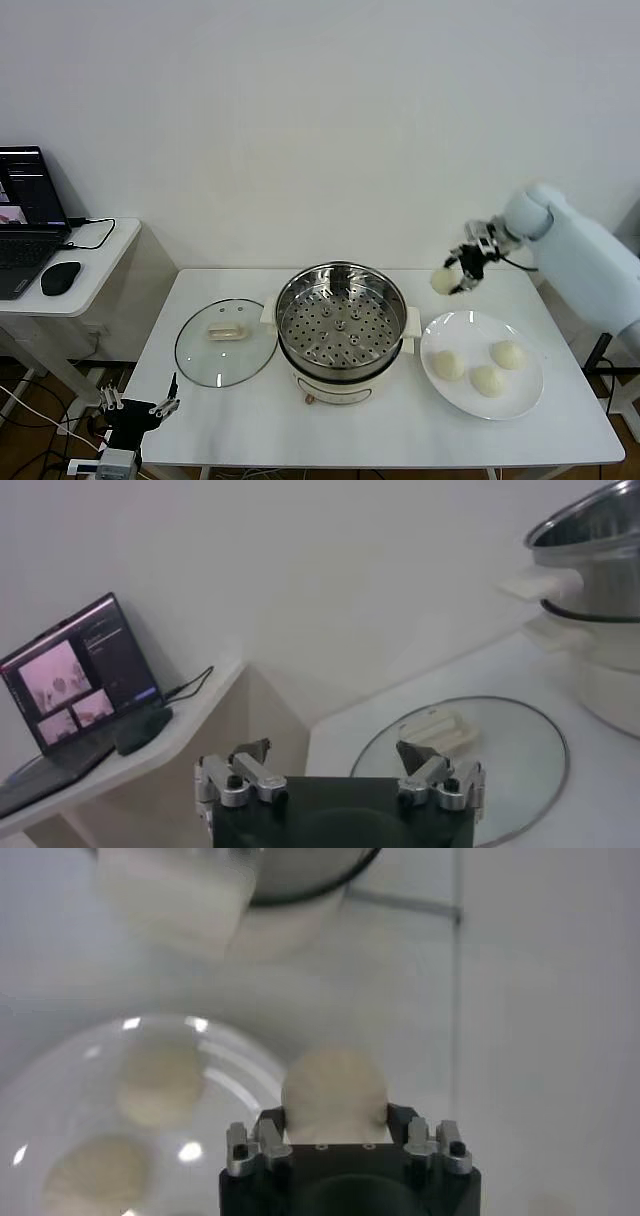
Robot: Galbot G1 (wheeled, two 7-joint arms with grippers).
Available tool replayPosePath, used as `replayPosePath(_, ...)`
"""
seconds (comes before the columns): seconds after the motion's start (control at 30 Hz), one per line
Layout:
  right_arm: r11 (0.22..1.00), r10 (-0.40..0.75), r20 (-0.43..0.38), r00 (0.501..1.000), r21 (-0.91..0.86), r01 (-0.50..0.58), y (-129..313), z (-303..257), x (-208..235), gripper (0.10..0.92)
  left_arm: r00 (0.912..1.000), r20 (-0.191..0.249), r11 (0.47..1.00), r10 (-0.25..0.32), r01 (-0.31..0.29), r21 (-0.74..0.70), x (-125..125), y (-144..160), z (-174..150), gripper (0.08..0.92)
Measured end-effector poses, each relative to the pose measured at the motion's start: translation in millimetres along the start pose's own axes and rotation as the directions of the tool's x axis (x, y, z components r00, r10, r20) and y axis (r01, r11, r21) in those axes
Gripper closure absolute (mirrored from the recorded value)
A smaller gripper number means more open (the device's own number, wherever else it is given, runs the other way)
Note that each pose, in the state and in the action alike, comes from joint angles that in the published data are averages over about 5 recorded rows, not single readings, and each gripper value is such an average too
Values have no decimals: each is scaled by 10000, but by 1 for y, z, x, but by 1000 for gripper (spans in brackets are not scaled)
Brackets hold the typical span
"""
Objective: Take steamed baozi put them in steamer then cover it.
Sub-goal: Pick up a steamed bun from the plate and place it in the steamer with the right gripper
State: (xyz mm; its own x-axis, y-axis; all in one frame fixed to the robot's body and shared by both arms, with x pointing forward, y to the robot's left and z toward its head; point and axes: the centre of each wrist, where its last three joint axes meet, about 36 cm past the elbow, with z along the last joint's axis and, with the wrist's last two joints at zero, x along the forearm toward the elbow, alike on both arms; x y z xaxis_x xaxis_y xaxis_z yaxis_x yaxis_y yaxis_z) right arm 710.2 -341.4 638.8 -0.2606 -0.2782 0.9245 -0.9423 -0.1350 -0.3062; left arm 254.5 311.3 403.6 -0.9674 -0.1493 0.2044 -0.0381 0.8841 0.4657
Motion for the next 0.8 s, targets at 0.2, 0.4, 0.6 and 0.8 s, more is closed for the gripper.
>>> replayPosePath(0.2, 9928, -246, 701, 9972, 1187, 161, -36, -53, 14, 405, 9994, -157, 9996, -298, 298, -32, 0, 3, 5, 177)
replayPosePath(0.4, 9354, -558, 1149, 9918, 3533, 117, -61, -108, 16, 404, 9981, -295, 9982, -546, 539, -262, 4, 6, 9, 177)
replayPosePath(0.6, 8026, -905, 941, 9914, 5962, 167, -64, -163, 9, 405, 9969, -371, 9967, -691, 674, -459, 8, 9, 11, 177)
replayPosePath(0.8, 6244, -905, 298, 9955, 7804, 334, -50, -213, -6, 403, 9954, -421, 9947, -861, 835, -593, 10, 12, 12, 177)
